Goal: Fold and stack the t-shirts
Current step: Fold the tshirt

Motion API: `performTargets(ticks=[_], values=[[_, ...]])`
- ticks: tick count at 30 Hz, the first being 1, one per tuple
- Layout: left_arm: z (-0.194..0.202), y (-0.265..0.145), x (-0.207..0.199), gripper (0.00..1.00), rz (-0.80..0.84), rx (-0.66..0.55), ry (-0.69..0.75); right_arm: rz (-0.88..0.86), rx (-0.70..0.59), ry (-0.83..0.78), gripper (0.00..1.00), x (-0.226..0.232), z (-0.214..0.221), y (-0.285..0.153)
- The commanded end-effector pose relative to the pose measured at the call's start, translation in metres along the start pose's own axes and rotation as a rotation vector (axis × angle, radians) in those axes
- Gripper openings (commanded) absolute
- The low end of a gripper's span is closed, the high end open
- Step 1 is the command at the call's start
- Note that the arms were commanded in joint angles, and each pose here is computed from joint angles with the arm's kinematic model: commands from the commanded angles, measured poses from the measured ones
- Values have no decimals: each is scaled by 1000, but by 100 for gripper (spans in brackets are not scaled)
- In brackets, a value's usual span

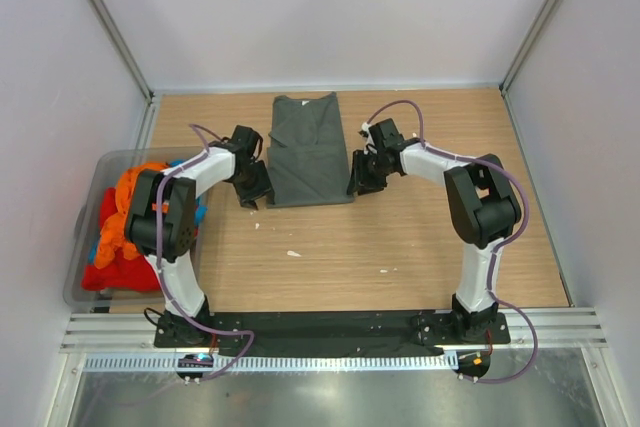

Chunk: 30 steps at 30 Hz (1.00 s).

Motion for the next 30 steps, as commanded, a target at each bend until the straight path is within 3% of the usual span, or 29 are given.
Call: performTargets(ticks=[1,3,5,6,7,8,9,21,30], values=[[-3,7,-7,50,53,-9,12,-30,-36,-17,42,3,-3,5],[-3,11,-8,46,57,5,10,-32,-30,-9,40,2,-1,7],[-1,13,-9,36,65,22,6,-16,-36,-4,21,0,1,7],[0,13,-8,22,59,27,2,2,-49,-3,13,-2,1,5],[1,13,-7,15,53,29,-3,17,-46,7,3,-5,6,5],[3,12,-4,4,35,33,-9,18,-63,4,1,-2,5,-2],[4,10,-2,0,20,30,-15,23,-68,6,1,-3,7,-4],[68,-6,14,0,-55,32,-28,78,-44,114,1,-17,87,-24],[89,-23,37,2,-108,-22,-2,91,-61,128,5,-5,109,-38]])
Point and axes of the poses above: each gripper's point midway between its finger pads, its own y axis out along the fingers, its own x axis along the line the jaws close on, z = x × y, the point moved 6 cm from there along -y, back along the fingers, and after that the axes turned 5 degrees about -y, right-handed, at the moved point
